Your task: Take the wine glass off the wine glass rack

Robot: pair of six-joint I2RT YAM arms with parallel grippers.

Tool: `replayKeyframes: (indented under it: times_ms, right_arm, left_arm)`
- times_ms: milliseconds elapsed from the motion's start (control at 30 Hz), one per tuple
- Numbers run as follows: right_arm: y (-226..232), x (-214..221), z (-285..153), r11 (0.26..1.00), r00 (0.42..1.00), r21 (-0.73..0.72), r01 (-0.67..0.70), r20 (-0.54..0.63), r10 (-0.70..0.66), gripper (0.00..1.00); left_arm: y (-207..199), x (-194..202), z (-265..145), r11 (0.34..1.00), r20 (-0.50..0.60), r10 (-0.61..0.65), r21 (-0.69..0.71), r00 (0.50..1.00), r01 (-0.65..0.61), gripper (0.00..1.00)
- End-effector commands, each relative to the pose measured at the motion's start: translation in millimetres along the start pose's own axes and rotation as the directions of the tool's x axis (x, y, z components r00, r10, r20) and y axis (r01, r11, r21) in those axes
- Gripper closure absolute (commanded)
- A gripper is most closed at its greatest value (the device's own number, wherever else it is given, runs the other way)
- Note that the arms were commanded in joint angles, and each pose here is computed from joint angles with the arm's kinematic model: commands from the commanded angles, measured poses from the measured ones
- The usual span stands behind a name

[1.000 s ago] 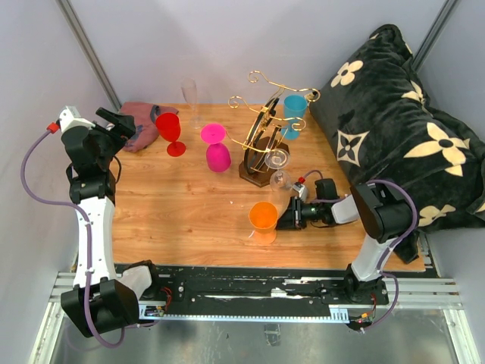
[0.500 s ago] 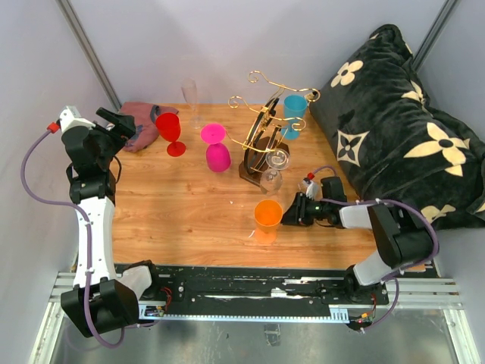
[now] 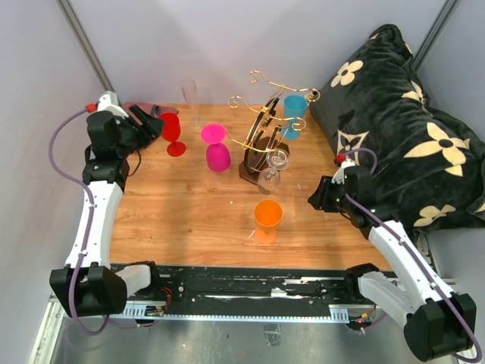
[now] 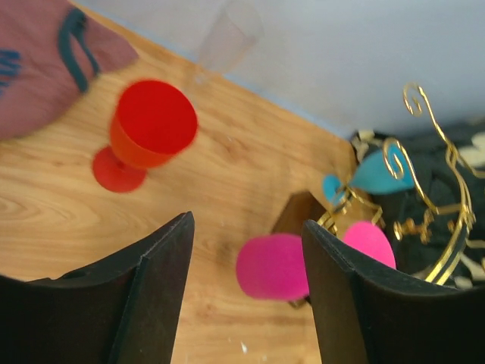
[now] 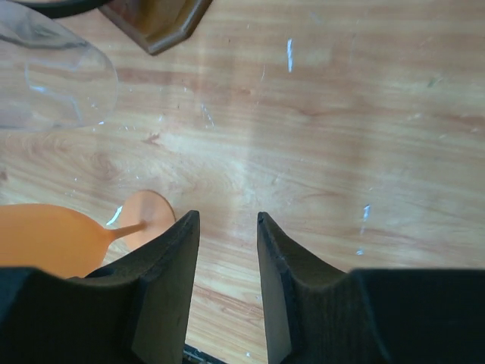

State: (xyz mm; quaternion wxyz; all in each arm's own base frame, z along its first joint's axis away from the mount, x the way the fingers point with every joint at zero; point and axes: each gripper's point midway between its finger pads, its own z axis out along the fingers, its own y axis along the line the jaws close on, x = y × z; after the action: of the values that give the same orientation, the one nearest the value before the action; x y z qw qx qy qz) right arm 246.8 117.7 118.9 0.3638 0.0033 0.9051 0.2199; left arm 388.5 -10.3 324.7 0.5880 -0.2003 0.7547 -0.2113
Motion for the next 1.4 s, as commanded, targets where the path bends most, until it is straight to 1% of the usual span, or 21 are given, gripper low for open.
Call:
replayKeyframes:
  times_ms: [0,67,100,133,167,233,333,433,533,633,667,733,800,867,933,1133,1200,1267,1333,1367]
  right_arm:
    - [-16.8,8.0,-18.3,0.99,0.995,0.116,0.079,-0.068,-0.072,0.62]
    - [-14.5,2.8,-19.2,0.99,0.995,0.111,0.09,-0.057,-0.084,0.62]
    - [-13.1,0.5,-19.2,0.99,0.995,0.107,0.092,-0.054,-0.087,0.62]
    - [-11.0,-0.7,-18.9,0.991,0.995,0.098,0.094,-0.053,-0.089,0.62]
    - [-9.5,-1.0,-18.4,0.992,0.995,0.09,0.092,-0.053,-0.087,0.62]
    - [-7.9,-0.7,-17.3,0.993,0.995,0.08,0.09,-0.051,-0.086,0.62]
    - [-7.5,-1.6,-16.7,0.993,0.995,0.077,0.087,-0.046,-0.084,0.61]
    - [-5.4,-3.5,-15.6,0.994,0.995,0.068,0.088,-0.041,-0.086,0.62]
    - [-2.6,-5.7,-12.3,0.995,0.995,0.053,0.088,-0.04,-0.086,0.62]
    - [0.9,-7.2,-9.2,0.996,0.996,0.035,0.081,-0.044,-0.08,0.61]
    - [1.8,-7.6,-8.5,0.996,0.996,0.031,0.079,-0.045,-0.078,0.61]
    - [3.4,-8.4,-7.7,0.997,0.996,0.025,0.075,-0.043,-0.074,0.61]
    - [3.9,-8.6,-7.3,0.997,0.997,0.022,0.07,-0.04,-0.069,0.61]
    - [4.5,-8.3,-7.8,0.997,0.997,0.018,0.068,-0.036,-0.068,0.61]
    - [3.8,-7.9,-8.4,0.997,0.997,0.021,0.069,-0.033,-0.068,0.61]
    - [3.6,-7.8,-8.6,0.997,0.997,0.02,0.071,-0.029,-0.071,0.6]
    - [3.1,-6.9,-8.1,0.997,0.997,0.021,0.072,-0.031,-0.071,0.6]
    - [2.7,-6.2,-8.0,0.997,0.997,0.021,0.073,-0.033,-0.072,0.6]
    - [3.5,-7.2,-8.9,0.997,0.997,0.019,0.073,-0.029,-0.073,0.6]
    - [3.8,-7.9,-9.2,0.997,0.997,0.018,0.074,-0.026,-0.074,0.6]
  left_arm:
    - [-36.5,42.0,-4.9,0.982,-0.111,0.05,0.187,0.993,-0.029,0.34]
    - [-53.4,55.0,-3.8,0.961,-0.11,0.141,0.254,0.984,-0.11,0.31]
    - [-58.2,60.6,-2.9,0.949,-0.09,0.214,0.256,0.973,-0.185,0.28]
    - [-70.5,67.5,-5.5,0.921,-0.057,0.294,0.284,0.954,-0.266,0.27]
    - [-75.8,70.4,-9.1,0.88,0.0,0.39,0.294,0.921,-0.373,0.26]
    - [-82.5,72.2,-17.7,0.803,0.114,0.508,0.295,0.854,-0.518,0.24]
    - [-81.0,74.0,-32.2,0.695,0.248,0.613,0.282,0.75,-0.661,0.2]
    - [-71.1,74.3,-40.3,0.583,0.321,0.712,0.225,0.624,-0.781,0.17]
    - [-78.0,83.2,-47.1,0.439,0.4,0.779,0.201,0.482,-0.876,0.15]
    - [-90.7,104.5,-49.7,0.24,0.485,0.823,0.176,0.296,-0.955,0.12]
    - [-94.6,107.6,-49.0,0.172,0.504,0.835,0.143,0.221,-0.975,0.12]
    - [-101.2,116.3,-45.0,0.064,0.513,0.851,0.108,0.111,-0.992,0.12]
    - [-103.7,122.5,-38.5,-0.025,0.5,0.866,0.056,0.006,-0.998,0.13]
    - [-108.1,119.8,-37.2,-0.068,0.5,0.863,-0.013,-0.066,-0.998,0.13]
    - [-114.3,115.1,-36.4,-0.088,0.51,0.853,-0.062,-0.108,-0.994,0.14]
    - [-122.4,106.9,-24.7,-0.136,0.478,0.854,-0.174,-0.205,-0.975,0.18]
    - [-126.7,106.1,-23.0,-0.14,0.485,0.847,-0.188,-0.216,-0.972,0.19]
    - [-128.6,108.9,-17.6,-0.159,0.479,0.848,-0.182,-0.228,-0.971,0.21]
    - [-128.2,113.3,-11.0,-0.188,0.464,0.849,-0.178,-0.251,-0.966,0.23]
    - [-128.7,113.6,-8.9,-0.191,0.461,0.849,-0.184,-0.256,-0.964,0.25]
